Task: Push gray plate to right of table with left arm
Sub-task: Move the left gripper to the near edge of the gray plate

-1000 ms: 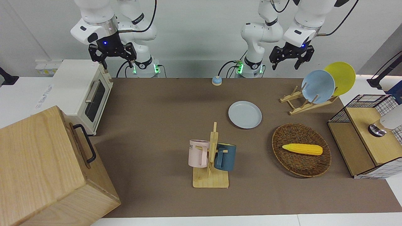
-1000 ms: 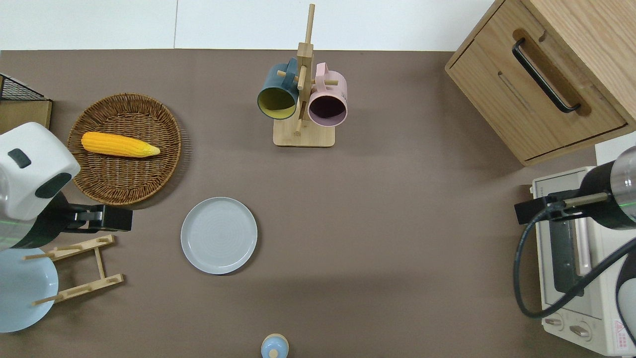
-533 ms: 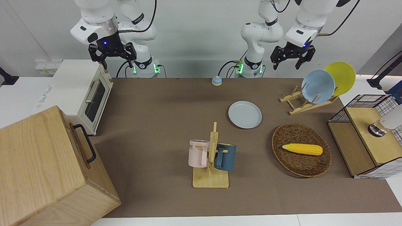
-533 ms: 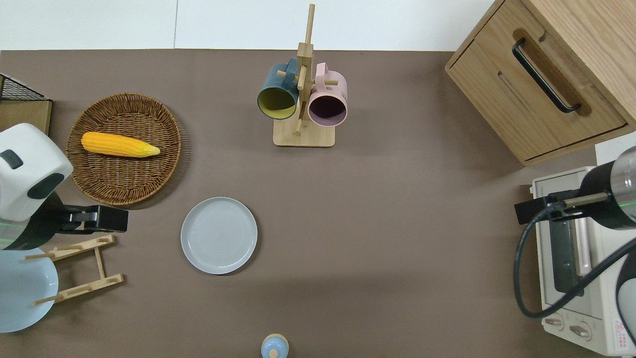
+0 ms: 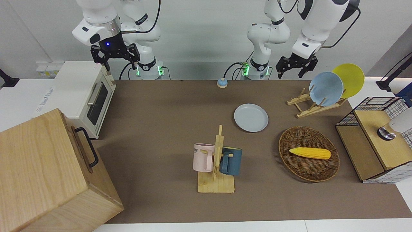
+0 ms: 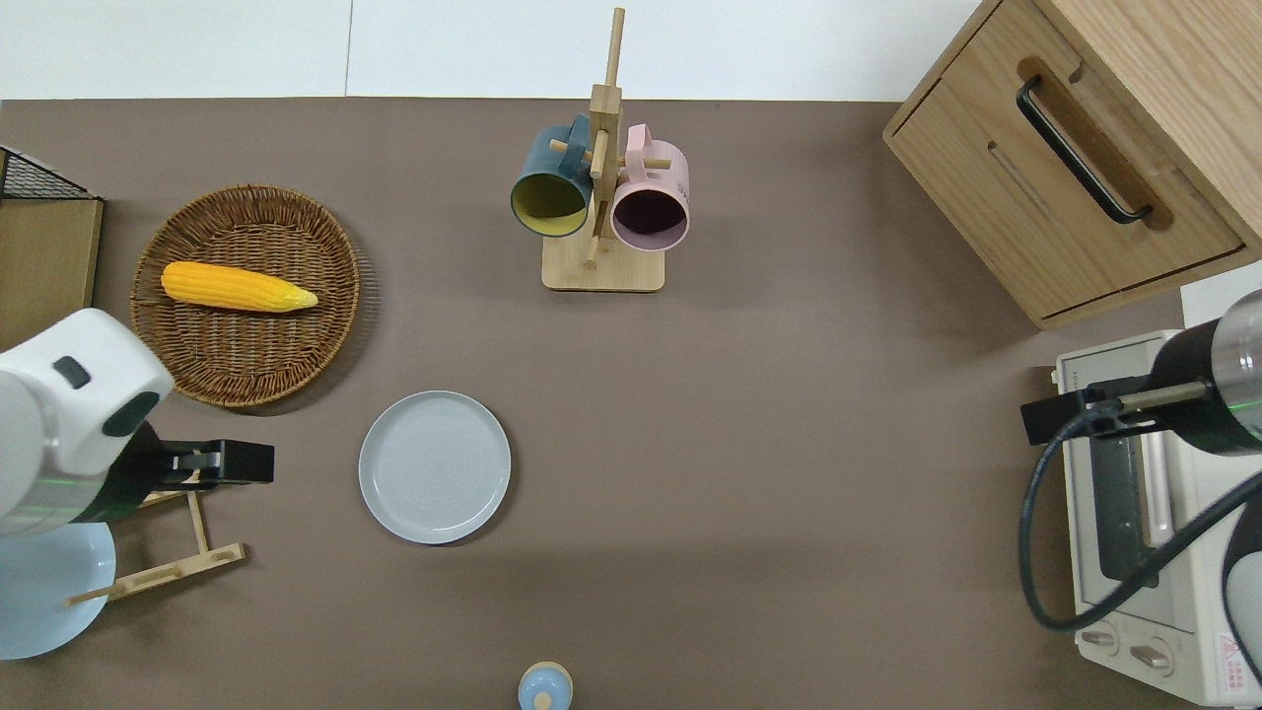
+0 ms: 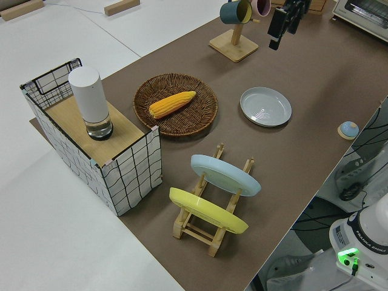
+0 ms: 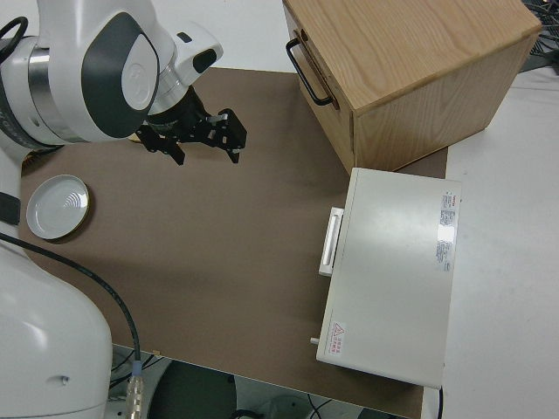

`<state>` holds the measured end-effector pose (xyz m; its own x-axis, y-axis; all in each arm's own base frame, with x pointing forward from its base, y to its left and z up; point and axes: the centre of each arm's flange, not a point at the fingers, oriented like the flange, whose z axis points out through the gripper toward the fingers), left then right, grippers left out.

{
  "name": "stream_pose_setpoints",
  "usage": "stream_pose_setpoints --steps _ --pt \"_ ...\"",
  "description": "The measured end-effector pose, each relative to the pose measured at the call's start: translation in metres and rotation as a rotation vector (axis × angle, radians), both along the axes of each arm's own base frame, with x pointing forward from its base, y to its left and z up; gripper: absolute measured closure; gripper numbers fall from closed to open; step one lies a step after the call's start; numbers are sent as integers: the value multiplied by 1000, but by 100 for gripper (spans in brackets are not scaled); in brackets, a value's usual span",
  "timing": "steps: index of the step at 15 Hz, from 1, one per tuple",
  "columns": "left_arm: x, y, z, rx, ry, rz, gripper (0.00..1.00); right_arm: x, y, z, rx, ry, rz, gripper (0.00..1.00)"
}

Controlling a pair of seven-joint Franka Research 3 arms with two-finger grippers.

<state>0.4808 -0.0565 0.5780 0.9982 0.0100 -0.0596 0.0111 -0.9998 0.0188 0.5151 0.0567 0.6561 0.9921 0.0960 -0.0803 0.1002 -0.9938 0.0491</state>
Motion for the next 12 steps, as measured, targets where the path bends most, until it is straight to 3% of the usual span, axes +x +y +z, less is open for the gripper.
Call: stream_pose_setpoints --steps 2,7,12 --pt "4 2 -42 1 13 7 0 0 0 0 0 0 0 0" --pt "15 6 -108 1 30 24 0 0 0 0 0 0 0 0" --pt "7 6 -159 -6 6 31 0 0 0 0 0 0 0 0"
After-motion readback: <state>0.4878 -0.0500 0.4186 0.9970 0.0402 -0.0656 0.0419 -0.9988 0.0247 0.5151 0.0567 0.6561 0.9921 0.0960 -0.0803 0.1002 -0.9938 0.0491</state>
